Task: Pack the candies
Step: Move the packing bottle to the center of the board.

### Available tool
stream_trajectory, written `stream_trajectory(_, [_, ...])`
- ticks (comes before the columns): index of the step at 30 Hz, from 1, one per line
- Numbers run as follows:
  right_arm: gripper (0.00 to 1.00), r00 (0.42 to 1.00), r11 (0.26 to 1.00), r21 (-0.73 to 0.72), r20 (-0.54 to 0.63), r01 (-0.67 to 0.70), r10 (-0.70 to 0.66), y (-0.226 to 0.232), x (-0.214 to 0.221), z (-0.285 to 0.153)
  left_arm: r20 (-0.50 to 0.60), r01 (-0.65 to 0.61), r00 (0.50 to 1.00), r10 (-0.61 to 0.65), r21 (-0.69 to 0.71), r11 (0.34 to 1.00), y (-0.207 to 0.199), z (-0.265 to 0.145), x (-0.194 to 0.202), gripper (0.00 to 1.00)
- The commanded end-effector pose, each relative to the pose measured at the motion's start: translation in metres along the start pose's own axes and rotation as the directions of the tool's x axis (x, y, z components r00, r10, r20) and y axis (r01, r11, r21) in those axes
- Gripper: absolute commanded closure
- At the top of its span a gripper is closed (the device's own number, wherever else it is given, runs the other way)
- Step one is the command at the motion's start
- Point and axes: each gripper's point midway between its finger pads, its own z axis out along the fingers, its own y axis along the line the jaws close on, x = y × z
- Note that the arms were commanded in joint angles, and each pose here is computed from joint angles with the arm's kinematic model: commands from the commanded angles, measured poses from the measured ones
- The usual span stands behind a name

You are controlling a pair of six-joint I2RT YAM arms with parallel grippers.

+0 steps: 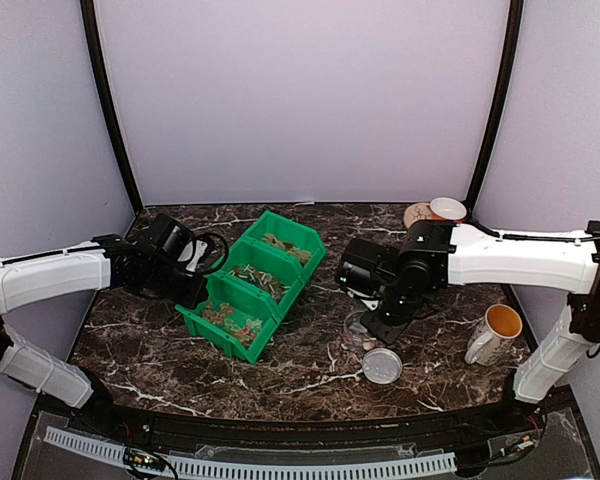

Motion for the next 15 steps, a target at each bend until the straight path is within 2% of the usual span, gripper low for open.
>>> stream_trajectory(1, [1.00,0.999,1.000,-0.006,0.044,0.009,-0.009,0.003,-0.025,0.001,0.249,0.011,0.968,-0.029,0.075,0.997,-0.015,-0.039,-0.062,1.00])
stream_trajectory(15, [1.00,0.987,0.999,0.032,0.152,0.045,-0.049,0.004,-0.098,0.022,0.206,0.133,0.971,-0.117,-0.062,0.989,0.031,-0.032,-0.056,1.00])
